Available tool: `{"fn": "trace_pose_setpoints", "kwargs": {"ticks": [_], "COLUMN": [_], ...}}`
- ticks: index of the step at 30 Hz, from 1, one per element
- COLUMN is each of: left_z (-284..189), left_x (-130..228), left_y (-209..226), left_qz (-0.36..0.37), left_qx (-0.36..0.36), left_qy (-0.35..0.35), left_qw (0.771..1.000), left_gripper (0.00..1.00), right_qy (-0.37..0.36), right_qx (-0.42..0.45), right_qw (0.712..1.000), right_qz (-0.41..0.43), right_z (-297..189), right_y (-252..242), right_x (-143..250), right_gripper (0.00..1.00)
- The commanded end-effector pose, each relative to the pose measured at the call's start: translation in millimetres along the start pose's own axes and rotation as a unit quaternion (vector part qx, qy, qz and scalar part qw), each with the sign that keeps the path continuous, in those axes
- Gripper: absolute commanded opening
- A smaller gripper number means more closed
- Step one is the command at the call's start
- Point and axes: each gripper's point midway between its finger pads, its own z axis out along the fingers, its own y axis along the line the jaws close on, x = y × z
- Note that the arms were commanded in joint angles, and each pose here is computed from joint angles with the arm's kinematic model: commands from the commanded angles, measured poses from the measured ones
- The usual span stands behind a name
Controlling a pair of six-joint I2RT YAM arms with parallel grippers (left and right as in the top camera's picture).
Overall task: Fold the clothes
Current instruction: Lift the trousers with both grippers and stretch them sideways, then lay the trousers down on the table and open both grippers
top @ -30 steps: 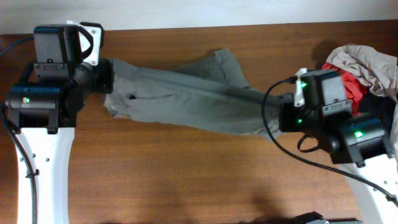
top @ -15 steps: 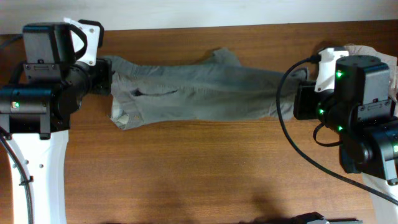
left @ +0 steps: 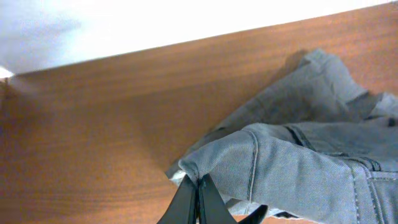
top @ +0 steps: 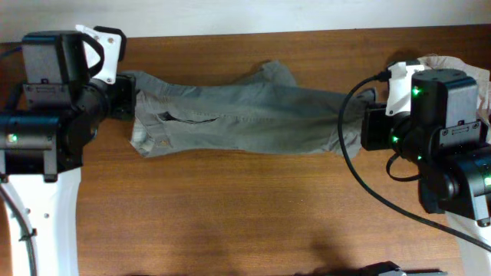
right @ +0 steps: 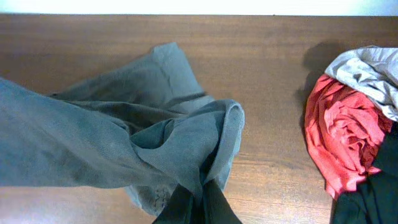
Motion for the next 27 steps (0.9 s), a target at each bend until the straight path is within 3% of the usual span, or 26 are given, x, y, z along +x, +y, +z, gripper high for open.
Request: {"fn": "trace_pose_setpoints", "kwargs": {"ticks": [1,7,14,19,27], "left_z": [-57,-146,-215,-266,-300], "left_x": [-34,-63,-52,-52,-40], "left_y": [6,0,-16,-29,-31], "left_qz": [0.008,0.015,0.025,0.04,0.044], "left_qx": [-0.014,-0.015,0.017,0.049,0.049], "left_qy": [-0.091,-0.205,-0.258,-0.322,-0.354], "left_qw": [0.996,0.979,0.966,0.944,0.933], "left_gripper": [0.0,0.0,0.0,0.0,0.0], "right_qy": [-0.056,-0.122,-0.158,-0.196,-0.202], "right_qx": [0.005,-0.002,0.0,-0.046,-0.093], "right_qw": [0.998,0.991,0.984,0.976,0.973], "right_qz": [0.02,0.052,0.087,0.08,0.069], "right_z": [-33,-100,-158,-194,-217], "right_y": [-3,-4,-10,3,18], "right_x": [-21,-44,-43,-47,-39], "right_gripper": [0.04,0.04,0.04,0.04,0.04]}}
